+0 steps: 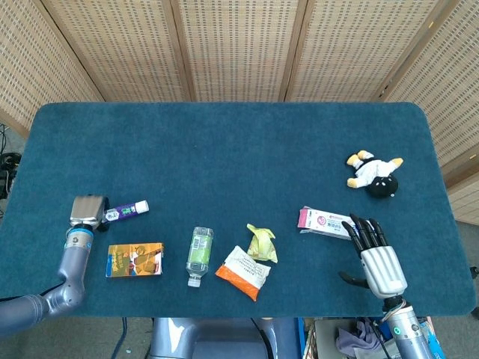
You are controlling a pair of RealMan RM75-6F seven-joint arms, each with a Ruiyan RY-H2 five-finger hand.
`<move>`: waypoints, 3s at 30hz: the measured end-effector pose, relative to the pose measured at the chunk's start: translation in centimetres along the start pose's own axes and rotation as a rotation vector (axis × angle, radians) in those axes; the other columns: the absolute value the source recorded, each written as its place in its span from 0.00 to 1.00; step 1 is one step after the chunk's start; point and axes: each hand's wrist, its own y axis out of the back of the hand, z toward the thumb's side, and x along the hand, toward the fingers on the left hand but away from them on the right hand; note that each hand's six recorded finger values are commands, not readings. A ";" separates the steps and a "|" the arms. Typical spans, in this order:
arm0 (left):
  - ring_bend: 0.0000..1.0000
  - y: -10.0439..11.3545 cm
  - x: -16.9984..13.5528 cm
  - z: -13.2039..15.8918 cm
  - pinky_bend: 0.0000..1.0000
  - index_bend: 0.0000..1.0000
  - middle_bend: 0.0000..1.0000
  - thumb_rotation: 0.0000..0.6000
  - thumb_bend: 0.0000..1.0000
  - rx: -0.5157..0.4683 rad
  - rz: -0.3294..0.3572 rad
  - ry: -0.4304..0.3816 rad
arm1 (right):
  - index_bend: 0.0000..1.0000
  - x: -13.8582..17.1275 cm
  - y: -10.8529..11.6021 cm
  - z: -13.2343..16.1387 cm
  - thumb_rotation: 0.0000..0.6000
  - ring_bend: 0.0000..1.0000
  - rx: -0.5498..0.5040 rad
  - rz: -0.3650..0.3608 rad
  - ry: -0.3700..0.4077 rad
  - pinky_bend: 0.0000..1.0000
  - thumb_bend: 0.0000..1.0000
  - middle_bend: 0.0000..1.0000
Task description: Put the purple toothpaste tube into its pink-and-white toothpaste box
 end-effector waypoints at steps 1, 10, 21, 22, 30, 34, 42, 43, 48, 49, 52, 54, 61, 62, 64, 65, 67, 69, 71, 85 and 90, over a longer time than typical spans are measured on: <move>0.50 0.0 0.1 0.1 0.58 0.72 0.61 1.00 0.28 0.000 0.009 0.000 | 0.00 0.0 0.0 0.0 1.00 0.00 0.000 0.000 -0.001 0.00 0.00 0.00; 0.55 1.9 0.1 1.2 0.63 0.79 0.67 1.00 0.31 -0.010 0.149 -0.045 | 0.00 0.0 -0.1 -0.1 1.00 0.00 0.001 0.003 -0.004 0.00 0.00 0.00; 0.58 6.8 -1.3 1.0 0.64 0.82 0.68 1.00 0.31 -0.023 0.312 -0.112 | 0.00 -0.1 0.0 0.1 1.00 0.00 -0.003 -0.001 0.002 0.00 0.00 0.00; 0.58 7.2 -1.5 1.0 0.64 0.82 0.68 1.00 0.31 -0.028 0.327 -0.122 | 0.00 -0.1 0.0 0.1 1.00 0.00 -0.002 0.000 0.003 0.00 0.00 0.00; 0.58 10.9 -3.9 1.3 0.65 0.82 0.68 1.00 0.31 -0.132 0.440 -0.225 | 0.00 -0.1 0.0 0.1 1.00 0.00 -0.001 -0.002 0.005 0.00 0.00 0.00; 0.58 11.9 -5.0 1.3 0.65 0.82 0.68 1.00 0.31 -0.178 0.478 -0.268 | 0.00 -0.2 0.1 0.1 1.00 0.00 -0.003 -0.004 0.003 0.00 0.00 0.00; 0.58 12.8 -6.6 0.7 0.65 0.82 0.68 1.00 0.31 -0.222 0.528 -0.323 | 0.00 -1.4 0.2 0.4 1.00 0.00 -0.027 0.004 0.007 0.00 0.00 0.00; 0.58 12.9 -6.8 0.7 0.65 0.82 0.68 1.00 0.31 -0.228 0.531 -0.328 | 0.00 -1.7 0.3 0.5 1.00 0.00 -0.025 0.008 0.008 0.00 0.00 0.00; 0.58 13.6 -7.6 0.8 0.65 0.82 0.68 1.00 0.31 -0.248 0.550 -0.357 | 0.00 -4.3 0.5 1.0 1.00 0.00 -0.012 0.055 0.001 0.00 0.00 0.00; 0.58 13.7 -7.7 0.9 0.65 0.82 0.68 1.00 0.31 -0.248 0.553 -0.362 | 0.00 -4.8 0.4 1.0 1.00 0.00 -0.011 0.069 -0.004 0.00 0.00 0.00; 0.58 13.9 -8.1 1.1 0.65 0.82 0.68 1.00 0.31 -0.247 0.565 -0.380 | 0.03 -6.7 0.3 0.8 1.00 0.00 -0.011 0.118 -0.029 0.00 0.00 0.00; 0.58 14.0 -8.3 1.1 0.65 0.82 0.68 1.00 0.31 -0.247 0.570 -0.389 | 0.05 -8.1 0.1 0.5 1.00 0.00 -0.011 0.154 -0.052 0.00 0.00 0.00; 0.58 14.1 -8.3 1.0 0.65 0.82 0.68 1.00 0.31 -0.247 0.574 -0.396 | 0.06 -11.5 -1.0 -0.9 1.00 0.00 0.010 0.252 -0.133 0.00 0.00 0.00; 0.58 14.1 -8.3 1.0 0.65 0.82 0.68 1.00 0.31 -0.246 0.574 -0.396 | 0.06 -11.8 -1.3 -1.1 1.00 0.00 0.012 0.261 -0.146 0.00 0.00 0.00; 0.58 14.1 -8.3 1.0 0.65 0.82 0.68 1.00 0.31 -0.245 0.575 -0.395 | 0.06 -12.2 -2.0 -1.7 1.00 0.00 0.013 0.281 -0.171 0.00 0.00 0.00; 0.58 14.1 -8.3 0.9 0.65 0.82 0.68 1.00 0.31 -0.247 0.574 -0.395 | 0.06 -12.2 -2.3 -1.9 1.00 0.00 0.013 0.289 -0.180 0.00 0.00 0.00; 0.58 14.0 -8.3 0.8 0.65 0.82 0.68 1.00 0.31 -0.247 0.574 -0.395 | 0.07 -12.2 -2.9 -2.3 1.00 0.00 0.014 0.304 -0.193 0.00 0.00 0.00; 0.58 14.0 -8.2 0.8 0.65 0.82 0.68 1.00 0.31 -0.246 0.572 -0.394 | 0.08 -11.9 -3.5 -2.6 1.00 0.00 0.020 0.316 -0.201 0.00 0.00 0.00; 0.58 14.0 -8.2 0.7 0.65 0.82 0.68 1.00 0.31 -0.246 0.572 -0.392 | 0.09 -11.7 -3.8 -2.8 1.00 0.00 0.023 0.322 -0.207 0.00 0.00 0.00; 0.58 13.4 -8.4 1.3 0.65 0.82 0.68 1.00 0.31 -0.235 0.556 -0.406 | 0.26 -11.0 -5.7 -4.6 1.00 0.00 -0.022 0.317 -0.257 0.00 0.00 0.13; 0.58 13.3 -8.4 1.5 0.65 0.82 0.68 1.00 0.31 -0.229 0.552 -0.408 | 0.33 -11.4 -6.2 -5.1 1.00 0.06 -0.027 0.310 -0.268 0.08 0.00 0.21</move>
